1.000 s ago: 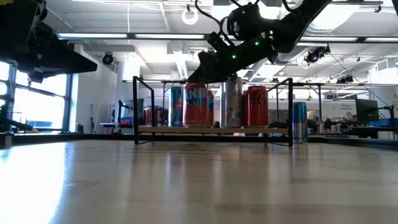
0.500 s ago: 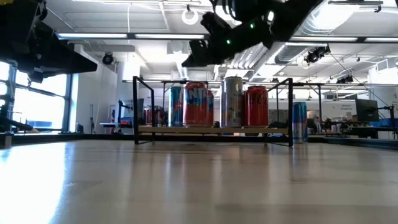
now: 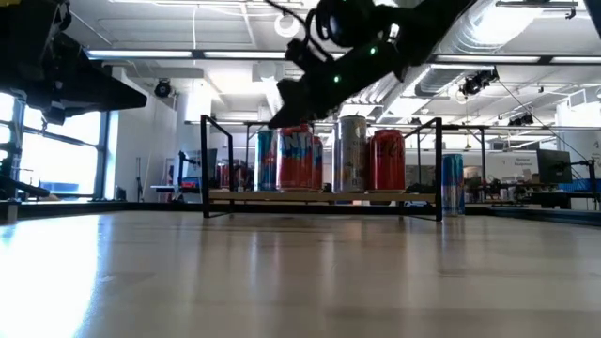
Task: Place canned beverage on shelf
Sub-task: Put the red soda can on the shelf aligned with the other red soda can
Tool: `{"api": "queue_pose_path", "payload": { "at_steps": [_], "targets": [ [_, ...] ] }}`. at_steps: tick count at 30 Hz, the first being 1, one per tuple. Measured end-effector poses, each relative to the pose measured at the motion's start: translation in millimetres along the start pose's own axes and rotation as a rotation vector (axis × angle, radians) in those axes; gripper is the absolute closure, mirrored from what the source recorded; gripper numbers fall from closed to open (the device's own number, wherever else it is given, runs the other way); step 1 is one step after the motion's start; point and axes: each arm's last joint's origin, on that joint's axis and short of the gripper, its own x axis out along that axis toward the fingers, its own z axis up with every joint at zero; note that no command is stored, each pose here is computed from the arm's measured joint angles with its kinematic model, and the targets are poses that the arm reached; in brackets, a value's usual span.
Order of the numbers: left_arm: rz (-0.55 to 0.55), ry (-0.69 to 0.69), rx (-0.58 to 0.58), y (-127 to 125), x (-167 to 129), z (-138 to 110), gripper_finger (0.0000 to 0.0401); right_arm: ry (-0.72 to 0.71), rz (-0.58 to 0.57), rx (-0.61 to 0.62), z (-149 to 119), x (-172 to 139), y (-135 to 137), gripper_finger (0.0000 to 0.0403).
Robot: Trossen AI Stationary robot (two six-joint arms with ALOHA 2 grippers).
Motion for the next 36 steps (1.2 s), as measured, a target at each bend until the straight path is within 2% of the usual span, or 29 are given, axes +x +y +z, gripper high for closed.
{"api": "queue_pose_path", "payload": {
  "at_steps": [2, 6, 8, 16, 21, 28, 36],
  "targets": [
    [0.000, 0.000, 0.004, 0.0, 0.0, 0.0, 0.0401, 0.023, -0.010, 0.020, -7.7, 6.9, -1.4, 0.0375],
    [-0.002, 0.002, 0.004, -0.1, 0.0, 0.0, 0.0401, 0.037, -0.157, 0.052, -14.4, 13.9, -5.1, 0.0386],
    [-0.003, 0.002, 0.004, -0.2, 0.0, 0.0, 0.0401, 0.036, -0.191, 0.055, -14.1, 14.0, -6.6, 0.0397],
    [-0.003, 0.002, 0.006, -0.2, -0.1, 0.0, 0.0401, 0.096, -0.211, 0.034, -20.3, 14.7, -9.5, 0.0402],
    [-0.009, 0.007, 0.006, -0.3, -0.1, -0.2, 0.0401, 0.121, -0.288, 0.031, -22.8, 15.6, -16.4, 0.0403],
    [-0.018, 0.014, 0.008, -0.6, -0.1, -0.5, 0.0401, 0.151, -0.327, 0.021, -25.0, 15.1, -20.2, 0.0403],
    [-0.018, 0.014, 0.007, -0.7, -0.1, -0.4, 0.0401, 0.166, -0.320, -0.001, -22.2, 10.0, -19.1, 0.0403]
  ]
}}
